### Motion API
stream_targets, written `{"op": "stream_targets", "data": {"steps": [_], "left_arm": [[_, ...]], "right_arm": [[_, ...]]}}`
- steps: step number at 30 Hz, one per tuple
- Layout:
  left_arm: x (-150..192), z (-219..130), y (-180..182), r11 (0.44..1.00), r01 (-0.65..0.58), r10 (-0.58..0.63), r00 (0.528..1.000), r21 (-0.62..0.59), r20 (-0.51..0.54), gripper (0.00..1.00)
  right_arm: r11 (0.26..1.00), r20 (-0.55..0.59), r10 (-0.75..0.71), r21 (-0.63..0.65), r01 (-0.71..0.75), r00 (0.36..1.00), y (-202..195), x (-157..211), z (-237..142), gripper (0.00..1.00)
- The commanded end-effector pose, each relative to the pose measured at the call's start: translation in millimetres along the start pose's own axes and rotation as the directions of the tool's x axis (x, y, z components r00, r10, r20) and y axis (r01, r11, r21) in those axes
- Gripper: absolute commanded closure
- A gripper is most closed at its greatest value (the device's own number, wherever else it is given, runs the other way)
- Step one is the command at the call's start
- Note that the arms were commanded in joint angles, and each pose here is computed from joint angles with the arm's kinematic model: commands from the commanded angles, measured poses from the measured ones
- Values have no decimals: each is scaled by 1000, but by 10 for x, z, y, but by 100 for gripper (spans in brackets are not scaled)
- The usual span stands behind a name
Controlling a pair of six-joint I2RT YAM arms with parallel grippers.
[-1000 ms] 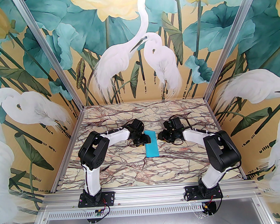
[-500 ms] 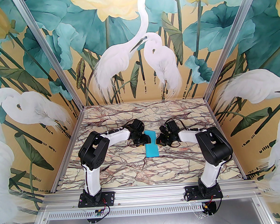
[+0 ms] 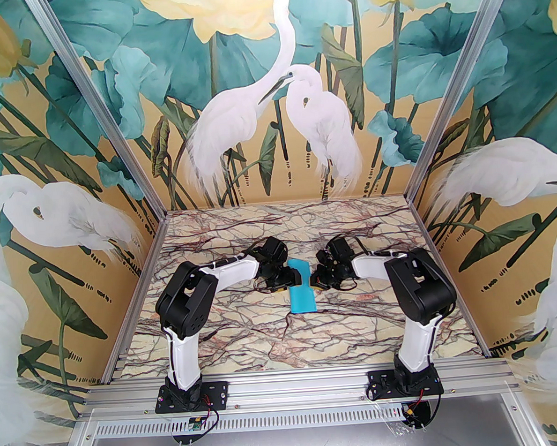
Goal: Fold a paper plane with a square sheet of paper (fold left side to right side)
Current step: Hold the square sheet of paper at the center of the table, then first fold the square sheet of paper in half at the center of the table.
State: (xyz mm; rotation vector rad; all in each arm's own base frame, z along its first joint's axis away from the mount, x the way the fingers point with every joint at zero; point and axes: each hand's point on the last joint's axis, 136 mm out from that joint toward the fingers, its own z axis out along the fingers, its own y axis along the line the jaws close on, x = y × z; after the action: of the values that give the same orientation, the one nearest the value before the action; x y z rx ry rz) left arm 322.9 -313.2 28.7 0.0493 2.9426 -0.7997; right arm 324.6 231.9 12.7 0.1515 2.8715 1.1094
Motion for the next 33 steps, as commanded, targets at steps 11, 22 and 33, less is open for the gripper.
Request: {"op": "stream_targets", "data": {"steps": [11,22,33], "left_arm": [[-355,-739,-135,995,-92,80,968,41,239,30],[10,-282,-611,943,-154,140,988,296,67,65],[84,63,-144,987,-112,110,994,117,26,74]], "right_arm": [[987,-82,75,151,-62,994,-418,182,167,97],[987,-90,82,148,-68,993,-424,186,189,97],[985,-93,85,160,-69,992,-444,189,191,97]]}}
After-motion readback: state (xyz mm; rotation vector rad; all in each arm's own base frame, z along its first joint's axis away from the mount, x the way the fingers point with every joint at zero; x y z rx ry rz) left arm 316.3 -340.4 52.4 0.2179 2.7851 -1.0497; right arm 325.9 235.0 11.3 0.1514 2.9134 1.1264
